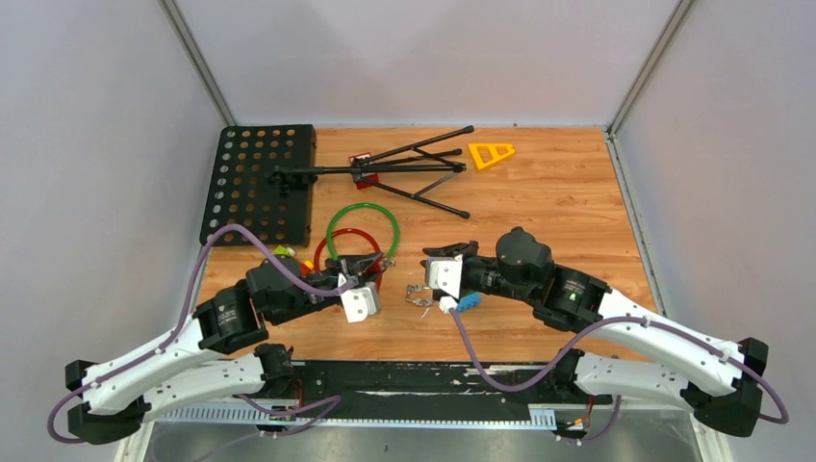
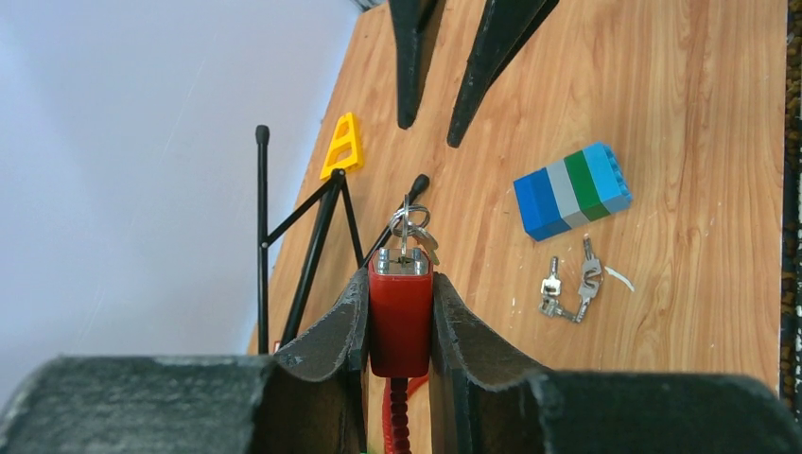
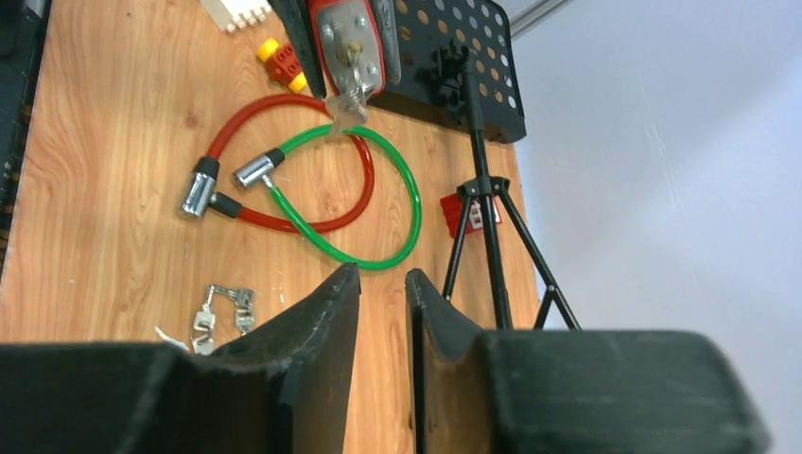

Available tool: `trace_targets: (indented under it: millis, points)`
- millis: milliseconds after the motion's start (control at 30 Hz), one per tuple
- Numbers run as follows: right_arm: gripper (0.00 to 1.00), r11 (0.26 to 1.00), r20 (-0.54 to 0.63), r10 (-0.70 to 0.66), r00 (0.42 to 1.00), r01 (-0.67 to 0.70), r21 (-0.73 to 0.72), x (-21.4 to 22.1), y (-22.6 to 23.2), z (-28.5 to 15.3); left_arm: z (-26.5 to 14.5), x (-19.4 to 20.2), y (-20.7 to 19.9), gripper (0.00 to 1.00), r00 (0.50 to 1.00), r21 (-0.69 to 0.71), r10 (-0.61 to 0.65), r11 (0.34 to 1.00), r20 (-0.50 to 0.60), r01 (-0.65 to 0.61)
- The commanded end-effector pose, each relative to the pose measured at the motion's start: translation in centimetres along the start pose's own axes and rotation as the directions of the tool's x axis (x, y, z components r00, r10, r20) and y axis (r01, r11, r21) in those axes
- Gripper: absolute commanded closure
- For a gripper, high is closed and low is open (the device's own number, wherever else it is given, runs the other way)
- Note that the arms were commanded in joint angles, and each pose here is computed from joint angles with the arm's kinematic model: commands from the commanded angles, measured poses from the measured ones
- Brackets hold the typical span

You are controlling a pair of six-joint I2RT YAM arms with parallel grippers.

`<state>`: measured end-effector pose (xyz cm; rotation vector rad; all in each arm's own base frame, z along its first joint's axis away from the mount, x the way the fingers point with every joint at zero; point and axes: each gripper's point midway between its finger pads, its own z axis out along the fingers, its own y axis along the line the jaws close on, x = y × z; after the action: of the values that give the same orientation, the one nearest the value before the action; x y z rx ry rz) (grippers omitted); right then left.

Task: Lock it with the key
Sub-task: Lock the lock.

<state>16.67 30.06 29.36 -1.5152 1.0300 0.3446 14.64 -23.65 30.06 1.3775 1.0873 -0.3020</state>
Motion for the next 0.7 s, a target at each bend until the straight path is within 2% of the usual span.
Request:
trace_targets:
  millis: [0,133,300,500,667]
  points:
    - [0.69,0.998,0.169,-0.06,0.984,0.062,-0.003,-5.1,-1.6,-1.2,0.1,-1.6,0.6,1.0,0.998,-0.001,0.015,1.0,0.054,-0.015]
    - [0.63,0.994,0.281,0.054,0.958,-0.025,-0.107,-8.2,-0.7,-0.9,0.2,-1.8,0.4,1.0,0.998,0.017,0.019,1.0,0.06,-0.02]
    - [0.58,0.983,0.346,0.109,0.932,-0.05,-0.175,-9.9,0.0,-0.2,0.2,-2.3,-0.3,1.0,0.996,0.051,0.011,0.999,0.089,-0.015]
    - [0.56,0.971,0.3,0.118,0.947,-0.047,-0.234,-8.9,1.0,1.4,0.2,-2.5,-0.6,1.0,0.995,0.066,0.003,0.998,0.098,-0.009]
    - [0.61,0.974,0.267,0.104,0.958,-0.043,-0.222,-7.8,1.2,2.0,0.3,-2.5,-0.7,1.0,0.995,0.071,0.003,0.997,0.1,-0.01]
